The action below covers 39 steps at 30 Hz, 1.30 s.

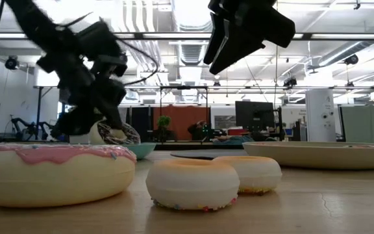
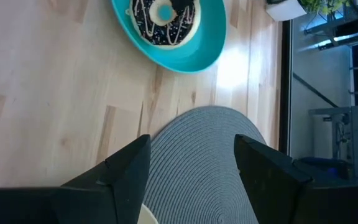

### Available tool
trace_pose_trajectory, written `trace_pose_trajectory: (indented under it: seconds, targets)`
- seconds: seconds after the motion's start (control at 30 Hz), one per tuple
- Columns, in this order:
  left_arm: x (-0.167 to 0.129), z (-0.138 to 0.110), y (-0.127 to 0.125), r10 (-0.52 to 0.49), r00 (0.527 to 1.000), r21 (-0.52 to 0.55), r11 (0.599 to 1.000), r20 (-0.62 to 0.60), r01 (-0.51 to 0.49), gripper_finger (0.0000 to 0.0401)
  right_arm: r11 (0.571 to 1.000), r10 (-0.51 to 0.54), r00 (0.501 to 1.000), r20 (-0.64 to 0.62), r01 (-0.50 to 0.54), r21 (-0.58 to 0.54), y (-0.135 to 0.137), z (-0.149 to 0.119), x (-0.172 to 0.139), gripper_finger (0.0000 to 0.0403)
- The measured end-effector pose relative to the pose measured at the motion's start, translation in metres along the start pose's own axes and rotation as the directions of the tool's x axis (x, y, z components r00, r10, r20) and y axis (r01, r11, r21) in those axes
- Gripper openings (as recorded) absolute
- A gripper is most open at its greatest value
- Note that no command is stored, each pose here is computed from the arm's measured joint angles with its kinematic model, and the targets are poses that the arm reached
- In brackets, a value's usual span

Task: Pick & Place donuts
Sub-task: Put the big black doughnut on the blue plate

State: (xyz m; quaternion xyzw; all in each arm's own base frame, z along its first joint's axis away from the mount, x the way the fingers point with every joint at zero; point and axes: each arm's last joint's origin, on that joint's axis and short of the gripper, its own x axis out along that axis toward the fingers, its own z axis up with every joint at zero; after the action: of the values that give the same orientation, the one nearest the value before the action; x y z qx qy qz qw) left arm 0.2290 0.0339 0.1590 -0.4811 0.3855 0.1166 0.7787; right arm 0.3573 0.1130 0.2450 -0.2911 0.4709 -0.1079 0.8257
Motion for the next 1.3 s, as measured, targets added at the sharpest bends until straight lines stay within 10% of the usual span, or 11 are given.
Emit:
trace_pose_trajectory:
  seconds: [0.27,1.3]
  targets:
    - [-0.024,0.015,-0.024,0.358,0.931,0.215,0.906,0.071,-0.364,0.0152,1.000,0.000,1.000,-0.003,0.000,-0.001,0.000,0.000,0.000,0.0224]
    - [0.001,-0.019,-0.019,0.473,0.881,0.328,0.834,-0.016,-0.443,0.0151,0.997,-0.040,0.997,-0.072,0.045,0.064,0.001,-0.013,-0.014,0.0224]
